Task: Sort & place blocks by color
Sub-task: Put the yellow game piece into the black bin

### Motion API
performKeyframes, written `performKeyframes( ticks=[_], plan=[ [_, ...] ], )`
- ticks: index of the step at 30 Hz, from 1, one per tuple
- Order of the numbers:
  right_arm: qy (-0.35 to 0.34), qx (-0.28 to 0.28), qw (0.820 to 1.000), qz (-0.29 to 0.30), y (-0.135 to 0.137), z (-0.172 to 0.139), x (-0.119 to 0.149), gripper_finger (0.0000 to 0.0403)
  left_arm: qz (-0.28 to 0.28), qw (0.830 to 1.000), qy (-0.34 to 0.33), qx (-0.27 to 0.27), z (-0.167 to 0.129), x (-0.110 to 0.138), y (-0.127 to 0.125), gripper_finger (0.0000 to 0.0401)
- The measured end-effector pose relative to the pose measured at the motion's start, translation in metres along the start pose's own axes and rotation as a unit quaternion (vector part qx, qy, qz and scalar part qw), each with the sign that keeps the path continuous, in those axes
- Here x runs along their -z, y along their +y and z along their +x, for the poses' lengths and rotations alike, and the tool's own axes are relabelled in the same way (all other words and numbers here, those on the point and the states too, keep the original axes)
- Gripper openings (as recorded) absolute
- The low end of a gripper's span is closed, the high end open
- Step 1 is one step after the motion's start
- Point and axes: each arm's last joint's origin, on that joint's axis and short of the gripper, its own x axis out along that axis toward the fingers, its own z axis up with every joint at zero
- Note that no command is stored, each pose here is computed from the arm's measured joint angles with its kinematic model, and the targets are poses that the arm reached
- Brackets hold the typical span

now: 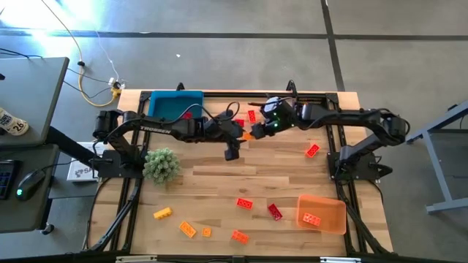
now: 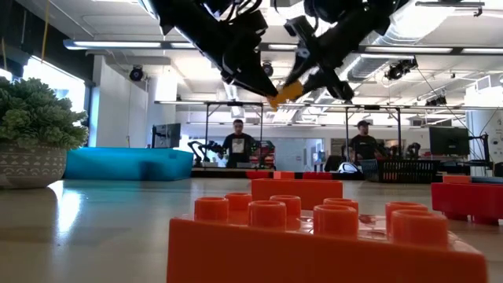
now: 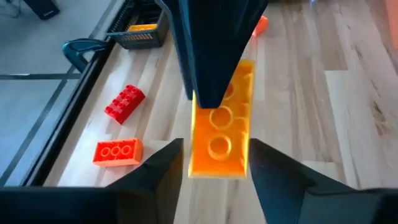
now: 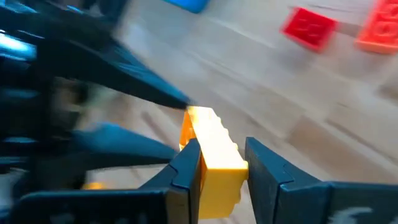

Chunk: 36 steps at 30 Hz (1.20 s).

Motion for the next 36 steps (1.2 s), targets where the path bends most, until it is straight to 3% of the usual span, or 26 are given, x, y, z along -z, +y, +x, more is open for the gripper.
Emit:
performKeyframes(
  ticks=[10,18,26,36],
  plan=[
    [0.035,0.095,0.994,-0.035,-0.043,-0.01,-0.015,0.0076,-0.05,0.998,0.006,-0.047,0.0,0.001,0.008,0.0214],
    [0.045,0.167,0.983,-0.066,-0.08,-0.03,-0.033,0.0076,-0.081,0.994,0.012,-0.078,0.002,0.004,0.024,0.0216],
    [0.034,0.292,0.952,-0.084,-0.113,-0.067,-0.042,0.0077,-0.105,0.991,0.013,-0.085,0.003,0.006,0.032,0.0218],
    [-0.013,0.4,0.916,-0.029,-0.149,-0.111,-0.052,0.0078,-0.108,0.99,0.013,-0.086,0.003,0.006,0.033,0.0218]
  ],
)
